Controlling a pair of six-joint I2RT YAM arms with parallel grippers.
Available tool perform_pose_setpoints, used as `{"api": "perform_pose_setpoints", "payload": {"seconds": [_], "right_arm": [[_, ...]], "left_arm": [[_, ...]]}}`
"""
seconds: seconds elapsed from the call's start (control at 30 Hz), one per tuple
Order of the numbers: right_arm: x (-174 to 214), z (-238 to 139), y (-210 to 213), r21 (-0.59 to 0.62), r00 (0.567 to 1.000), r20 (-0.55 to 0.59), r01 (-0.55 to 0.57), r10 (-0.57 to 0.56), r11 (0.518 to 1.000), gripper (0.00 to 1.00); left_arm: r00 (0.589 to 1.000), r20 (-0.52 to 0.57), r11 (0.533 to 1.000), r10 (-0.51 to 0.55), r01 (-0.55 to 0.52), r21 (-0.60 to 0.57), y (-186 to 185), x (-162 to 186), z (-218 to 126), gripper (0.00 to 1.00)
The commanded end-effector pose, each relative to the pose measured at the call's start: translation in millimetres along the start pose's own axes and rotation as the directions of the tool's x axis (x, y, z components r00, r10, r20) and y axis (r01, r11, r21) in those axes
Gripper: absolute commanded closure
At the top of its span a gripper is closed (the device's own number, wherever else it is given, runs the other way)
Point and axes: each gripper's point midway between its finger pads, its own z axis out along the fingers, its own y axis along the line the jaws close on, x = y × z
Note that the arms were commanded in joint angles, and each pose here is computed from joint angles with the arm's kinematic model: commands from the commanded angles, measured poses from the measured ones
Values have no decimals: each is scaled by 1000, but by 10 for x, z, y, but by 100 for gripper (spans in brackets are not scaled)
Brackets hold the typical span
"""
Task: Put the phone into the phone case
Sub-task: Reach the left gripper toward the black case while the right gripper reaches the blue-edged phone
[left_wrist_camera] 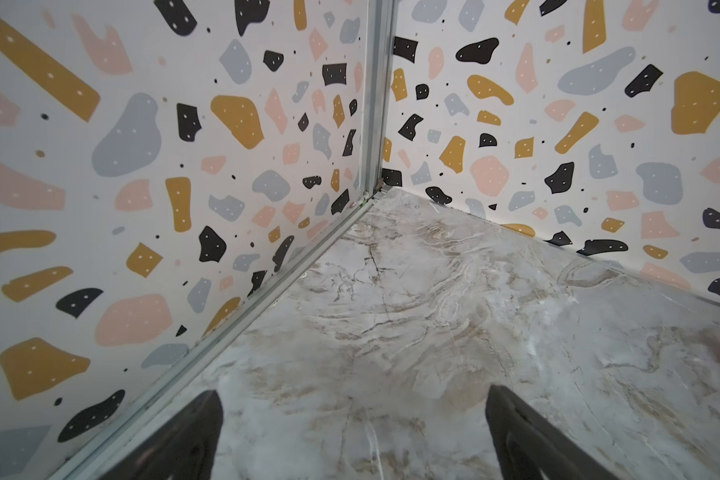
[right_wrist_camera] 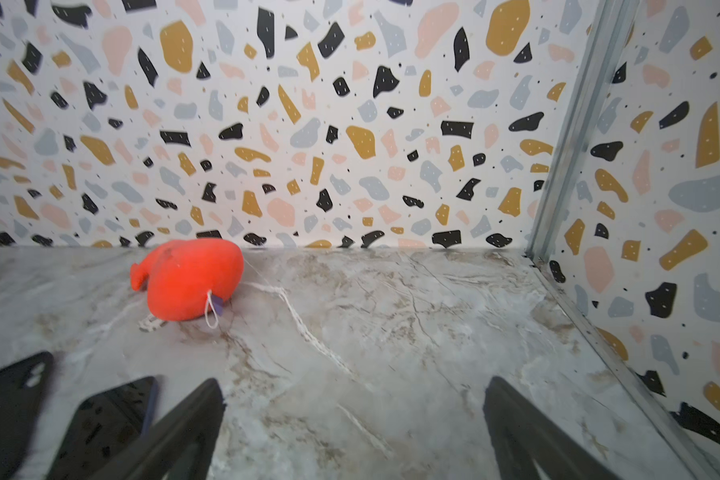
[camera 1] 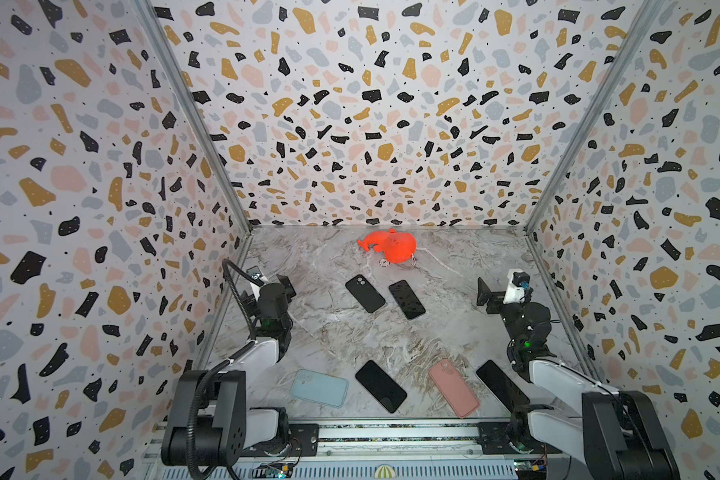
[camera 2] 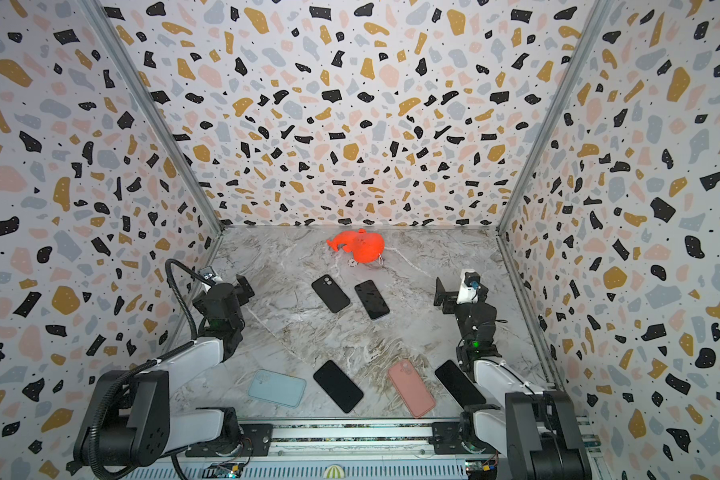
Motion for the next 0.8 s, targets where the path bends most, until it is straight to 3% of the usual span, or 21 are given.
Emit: {"api": "perform_pose_setpoints", "payload": {"seconds": [0.0,0.1,0.2,0.37,0.57,0.77], "right_arm": [[166,-11,314,-54,985,-128,-128,120,990,1],[206,24,774,-151,978,-187,-120,91,981,1],[345,86,1266,-261,963,-268,-57,-16,964,1],[837,195,1782,-353,876,-466,-54,-125,934,1],[1202,293,1968,-371,794,-572,-28,-205,928,1],[1394,405,1932,-363,718,-632,61,-294,930,1]], "left_arm": [[987,-127,995,-94,98,22,-252,40,-15,0],[978,-202,992,-60,82,100,-621,148,-187,0],[967,-253,972,-33,91,218,-1027,232,-412,0],[922,-385,928,41,108,358,-1530,478,-664,0],[847,-499,902,183,57,428,-1803,868,-770,0],[782,-577,855,236,114,506,-2038,1103,-893,0]]}}
